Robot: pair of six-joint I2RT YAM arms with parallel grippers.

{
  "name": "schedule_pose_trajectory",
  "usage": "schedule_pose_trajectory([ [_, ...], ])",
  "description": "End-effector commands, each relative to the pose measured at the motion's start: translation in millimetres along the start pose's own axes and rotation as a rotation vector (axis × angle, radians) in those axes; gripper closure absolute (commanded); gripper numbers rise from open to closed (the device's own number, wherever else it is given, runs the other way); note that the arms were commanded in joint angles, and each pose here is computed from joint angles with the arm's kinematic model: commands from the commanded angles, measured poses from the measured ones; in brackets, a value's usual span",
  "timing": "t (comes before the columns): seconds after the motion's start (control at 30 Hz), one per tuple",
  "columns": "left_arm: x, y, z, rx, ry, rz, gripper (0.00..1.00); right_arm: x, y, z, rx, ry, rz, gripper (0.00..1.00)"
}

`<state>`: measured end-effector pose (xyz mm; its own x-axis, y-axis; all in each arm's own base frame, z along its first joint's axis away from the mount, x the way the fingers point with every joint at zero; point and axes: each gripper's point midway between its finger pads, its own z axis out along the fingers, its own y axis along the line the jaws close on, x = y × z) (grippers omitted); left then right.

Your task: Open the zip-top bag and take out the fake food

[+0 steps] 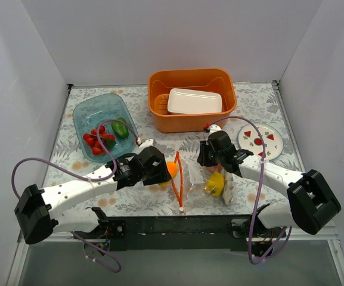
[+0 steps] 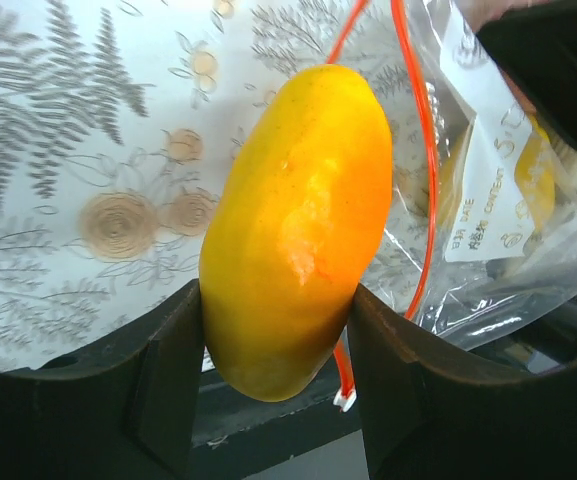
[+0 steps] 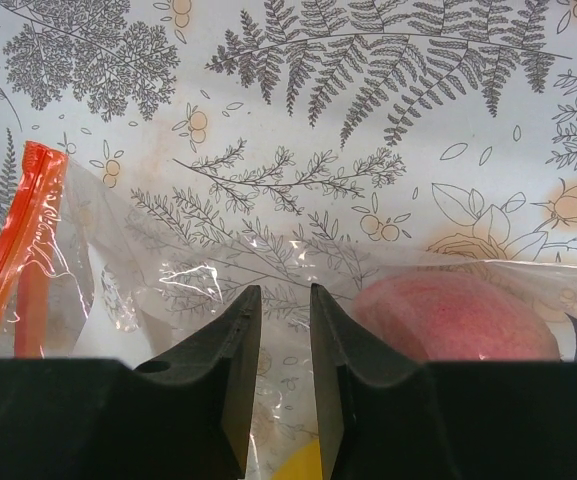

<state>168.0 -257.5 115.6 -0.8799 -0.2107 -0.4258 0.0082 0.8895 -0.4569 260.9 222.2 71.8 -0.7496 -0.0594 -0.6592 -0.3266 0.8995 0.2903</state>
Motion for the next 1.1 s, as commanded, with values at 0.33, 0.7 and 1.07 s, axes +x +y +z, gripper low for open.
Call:
schedule_pose_trajectory([
  [0.33, -182, 73, -54, -0.203, -0.402, -0.175, 0.95, -23, 11, -19, -0.049, -0.084, -0.003, 0.66],
  [0.7, -342, 165, -25, -0.407, -0.606, -0.366, 0.93, -40, 29, -46, -0.133, -0.137, 0.006, 0.62],
  [1.07, -359, 231, 31, -0.511, -0.522, -0.353, 0.42, -40, 29, -70, -0.147, -0.173, -0.009, 0.54],
])
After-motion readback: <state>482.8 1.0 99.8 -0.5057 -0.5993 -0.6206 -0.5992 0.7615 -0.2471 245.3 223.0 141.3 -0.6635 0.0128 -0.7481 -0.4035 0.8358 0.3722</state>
